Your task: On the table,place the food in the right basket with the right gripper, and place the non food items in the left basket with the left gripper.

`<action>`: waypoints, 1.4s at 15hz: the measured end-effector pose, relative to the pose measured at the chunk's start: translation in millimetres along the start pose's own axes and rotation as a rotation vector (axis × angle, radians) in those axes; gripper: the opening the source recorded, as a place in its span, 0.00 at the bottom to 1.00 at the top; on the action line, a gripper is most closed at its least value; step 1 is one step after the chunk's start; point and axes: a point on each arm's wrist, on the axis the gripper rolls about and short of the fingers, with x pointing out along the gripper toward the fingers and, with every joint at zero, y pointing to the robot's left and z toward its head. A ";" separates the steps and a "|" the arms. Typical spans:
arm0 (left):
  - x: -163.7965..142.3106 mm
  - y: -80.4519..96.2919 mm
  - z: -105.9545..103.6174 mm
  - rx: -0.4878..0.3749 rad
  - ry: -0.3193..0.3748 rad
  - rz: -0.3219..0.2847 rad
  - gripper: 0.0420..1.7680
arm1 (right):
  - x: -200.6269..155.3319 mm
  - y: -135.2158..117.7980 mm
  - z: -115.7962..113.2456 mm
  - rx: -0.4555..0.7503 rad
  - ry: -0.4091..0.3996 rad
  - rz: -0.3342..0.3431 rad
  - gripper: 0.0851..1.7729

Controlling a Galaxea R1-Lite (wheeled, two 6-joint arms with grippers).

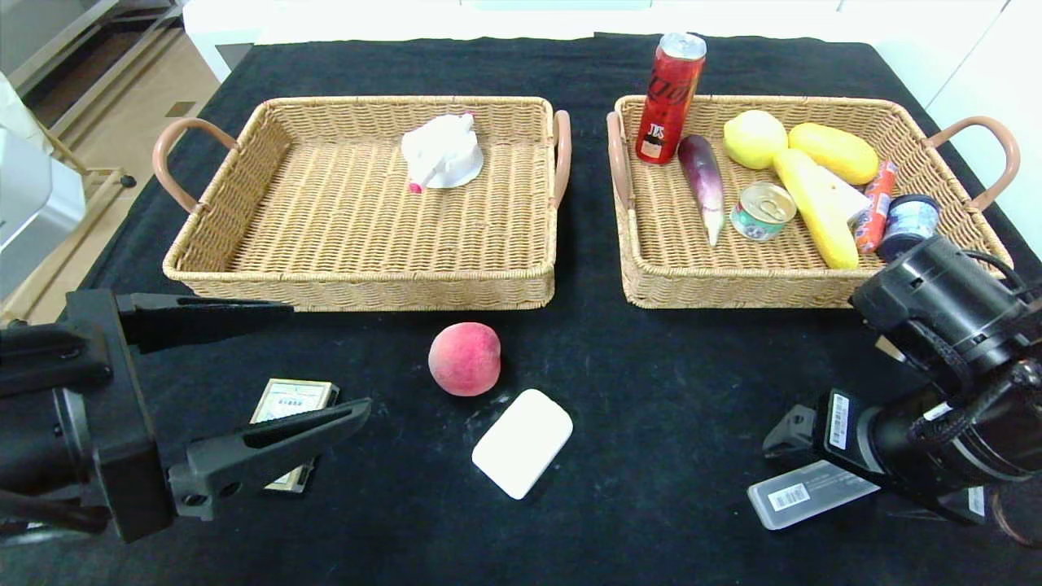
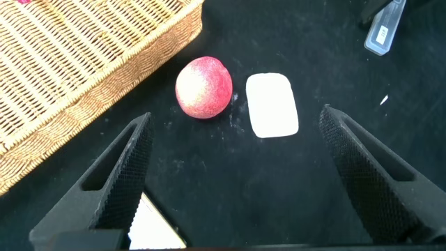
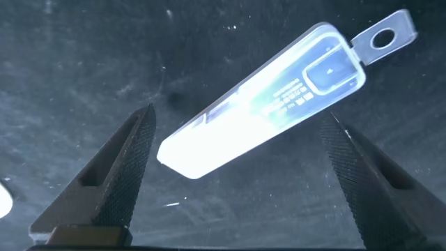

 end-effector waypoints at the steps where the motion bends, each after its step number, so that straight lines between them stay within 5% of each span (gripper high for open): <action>1: -0.1 0.0 0.0 0.001 0.000 0.000 0.97 | 1.8 0.1 -1.3 -0.004 0.001 -0.001 0.96; 10: -0.6 -0.1 0.2 0.001 -0.002 0.001 0.97 | 6.1 -0.8 -3.9 -0.011 0.012 -0.016 0.96; 16: -1.2 -0.1 0.6 0.001 -0.004 0.002 0.97 | 6.9 -0.1 -4.8 -0.014 0.016 -0.017 0.47; 21: -1.3 -0.1 0.7 0.001 -0.005 0.002 0.97 | 6.4 -0.1 -5.0 -0.014 0.020 -0.013 0.35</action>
